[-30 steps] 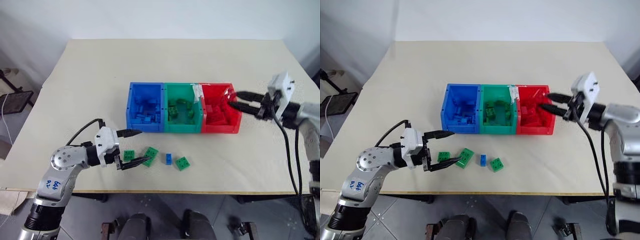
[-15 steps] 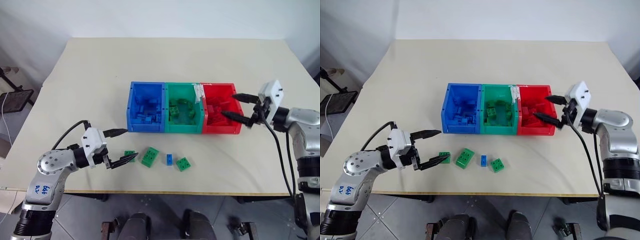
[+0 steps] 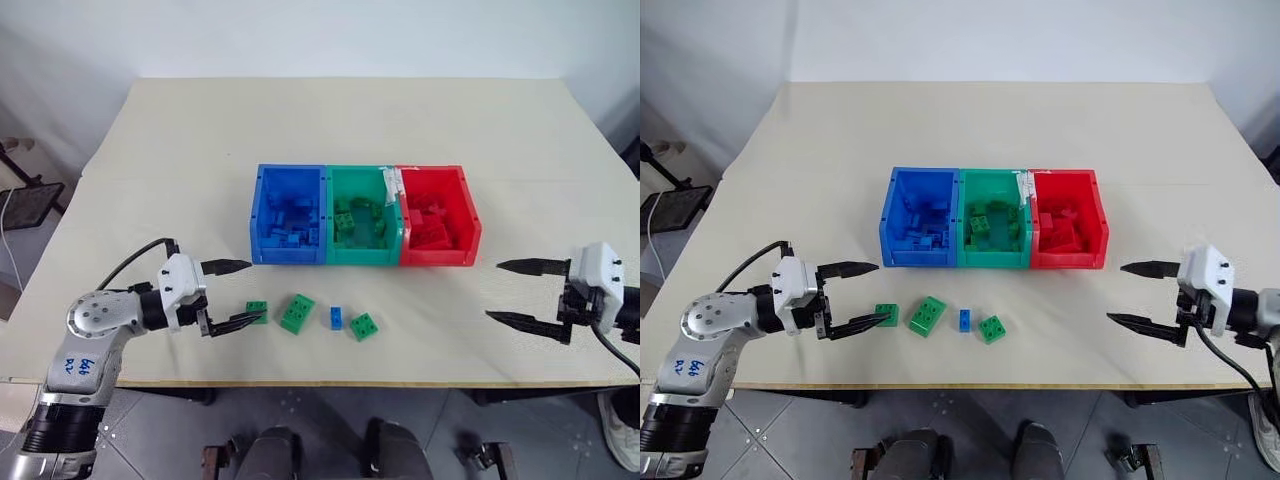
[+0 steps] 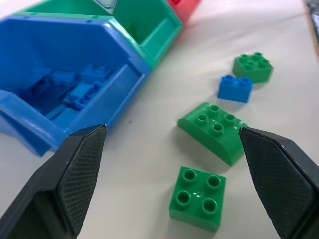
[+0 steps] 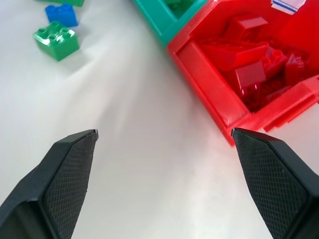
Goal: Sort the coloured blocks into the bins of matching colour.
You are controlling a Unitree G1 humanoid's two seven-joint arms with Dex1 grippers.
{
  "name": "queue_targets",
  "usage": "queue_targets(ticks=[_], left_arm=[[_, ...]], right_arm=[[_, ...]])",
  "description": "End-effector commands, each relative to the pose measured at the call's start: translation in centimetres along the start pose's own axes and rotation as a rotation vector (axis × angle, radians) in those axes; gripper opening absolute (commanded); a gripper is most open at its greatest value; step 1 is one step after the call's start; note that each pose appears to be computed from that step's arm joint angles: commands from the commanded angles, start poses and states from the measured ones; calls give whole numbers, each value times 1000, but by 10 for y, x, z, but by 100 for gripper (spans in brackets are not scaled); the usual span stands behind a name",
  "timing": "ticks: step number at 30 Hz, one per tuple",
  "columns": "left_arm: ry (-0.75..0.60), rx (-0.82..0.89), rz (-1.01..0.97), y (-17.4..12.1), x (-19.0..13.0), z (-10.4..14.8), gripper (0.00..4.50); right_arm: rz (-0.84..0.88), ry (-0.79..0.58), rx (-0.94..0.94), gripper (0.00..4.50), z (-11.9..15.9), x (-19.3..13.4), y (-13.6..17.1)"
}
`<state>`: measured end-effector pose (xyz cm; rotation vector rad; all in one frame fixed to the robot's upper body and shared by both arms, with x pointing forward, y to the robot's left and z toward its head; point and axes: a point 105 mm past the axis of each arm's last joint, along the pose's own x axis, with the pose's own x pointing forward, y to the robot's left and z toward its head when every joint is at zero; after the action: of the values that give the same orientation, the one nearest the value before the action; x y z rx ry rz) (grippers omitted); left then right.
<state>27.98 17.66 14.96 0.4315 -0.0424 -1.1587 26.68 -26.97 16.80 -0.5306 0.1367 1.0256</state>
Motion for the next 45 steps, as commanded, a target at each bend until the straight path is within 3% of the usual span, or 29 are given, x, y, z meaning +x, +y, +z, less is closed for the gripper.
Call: queue_targets(ticks=[1,9,15,19,23,25,30,34,36,41,45], left_arm=[[-34,48,-53,-4,2,11,450],[-6,42,-86,-18,-6,8,450],[4,27,-97,-26,-7,9,450],[13,19,-86,-26,-8,8,450],[15,22,-76,-26,-11,11,450],[14,6,-110,-31,-12,12,450],[-10,26,-106,-31,-10,16,450],[-47,9,-7,-17,-9,20,450],[-55,-3,47,-11,-11,20,450],[-70,-35,183,2,-20,18,450],[-107,-50,242,5,-23,23,450]], right_arm=[[70,-52,-54,448,22,15,10],[367,-79,-38,448,55,95,53],[531,-17,-186,448,40,142,73],[573,0,-191,448,32,163,77],[595,19,-215,366,23,165,79],[584,9,-214,298,23,163,76],[552,-50,-208,144,31,157,69],[424,-248,-141,146,75,150,45],[275,-320,-92,146,99,152,14],[40,-308,-53,146,117,165,-40],[25,-303,-22,146,119,175,-49]])
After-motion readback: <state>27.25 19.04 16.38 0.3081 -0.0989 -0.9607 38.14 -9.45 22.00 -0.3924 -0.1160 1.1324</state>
